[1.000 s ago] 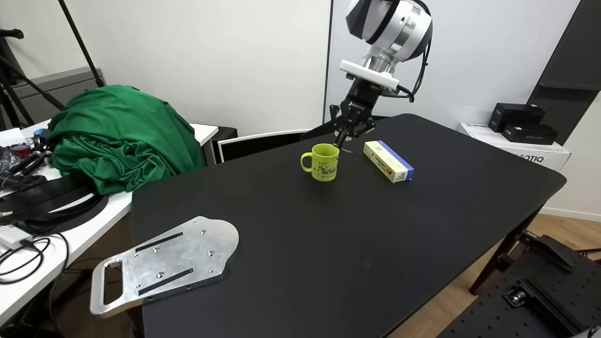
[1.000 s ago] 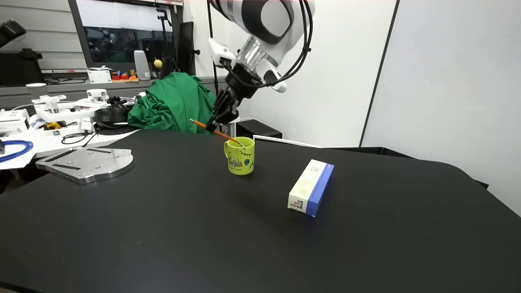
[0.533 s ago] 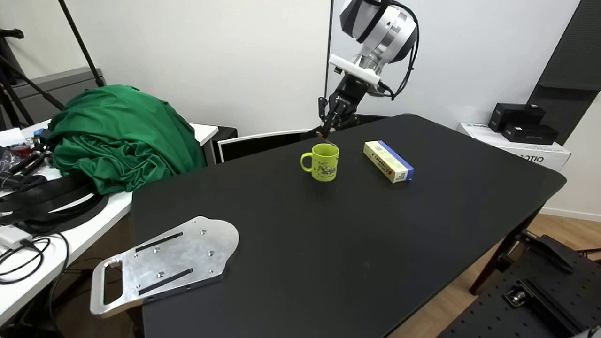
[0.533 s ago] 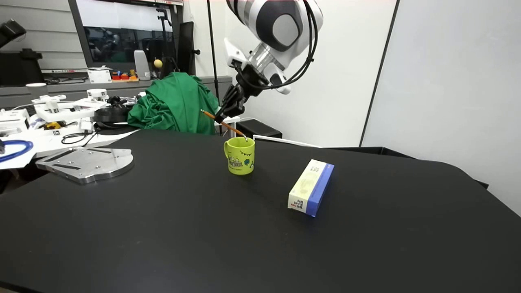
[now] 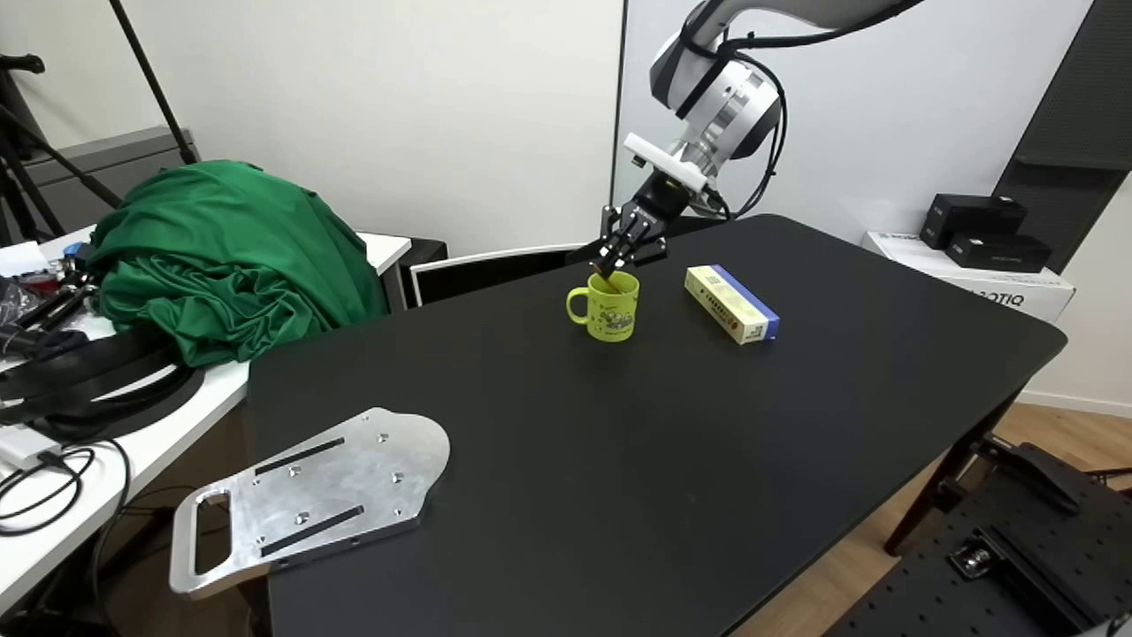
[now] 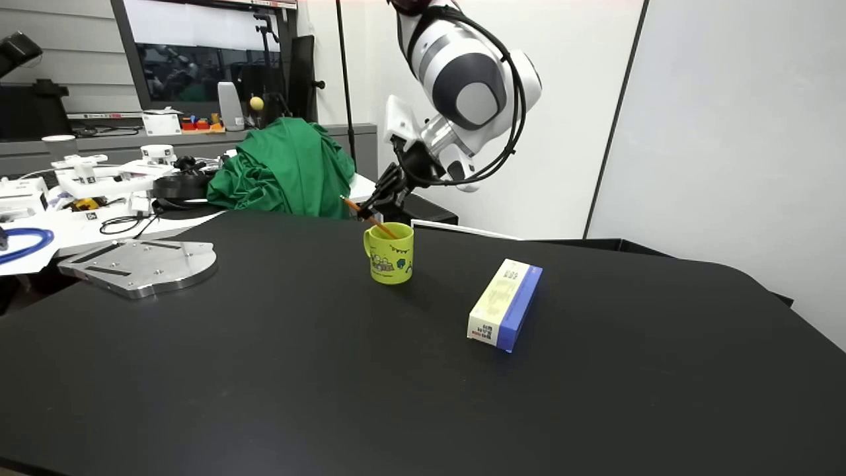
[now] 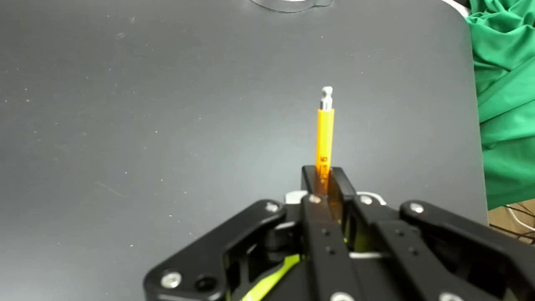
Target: Pick up the pen and put it in the cup
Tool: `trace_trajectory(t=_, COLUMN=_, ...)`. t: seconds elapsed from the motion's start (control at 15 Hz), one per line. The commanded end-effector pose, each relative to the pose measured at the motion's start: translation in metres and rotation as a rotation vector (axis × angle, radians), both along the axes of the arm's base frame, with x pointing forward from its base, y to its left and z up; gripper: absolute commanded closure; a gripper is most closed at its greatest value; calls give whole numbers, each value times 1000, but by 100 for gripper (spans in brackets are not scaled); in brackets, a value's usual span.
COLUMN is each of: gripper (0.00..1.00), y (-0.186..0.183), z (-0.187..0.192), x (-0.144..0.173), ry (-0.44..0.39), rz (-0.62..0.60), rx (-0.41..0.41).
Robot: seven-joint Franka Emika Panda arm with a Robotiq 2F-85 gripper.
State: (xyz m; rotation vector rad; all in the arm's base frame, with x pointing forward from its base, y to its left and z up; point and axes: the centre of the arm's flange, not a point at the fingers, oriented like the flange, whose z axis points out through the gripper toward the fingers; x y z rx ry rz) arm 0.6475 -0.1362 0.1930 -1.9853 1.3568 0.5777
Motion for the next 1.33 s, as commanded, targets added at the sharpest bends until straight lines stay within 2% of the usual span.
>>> trace_trajectory(t=0.0, gripper=98, y=2, z=1, x=14, ry=-5, rz=-16, rx=19)
trace_trajectory(t=0.07, gripper=66, y=3, z=1, x=14, ry=-8, rz=-15, rx=17)
trace_trajectory(t=0.2, gripper=60, y=7, z=7, x=15, ry=-21, rz=-4, rx=7)
trace_trajectory(t=0.67, gripper=12, y=29, z=31, x=12, ry=-43, rz=65, rx=-1)
trace_trajectory(t=0.73, gripper=31, y=22, z=16, x=14, ry=-44, rz=41, rx=1)
trace_trajectory(t=0.93, gripper=13, y=29, z=22, x=16, ry=-50, rz=57, rx=1)
trace_trajectory(t=1.27, gripper=12, y=29, z=22, x=15, ry=-49, rz=59, rx=0)
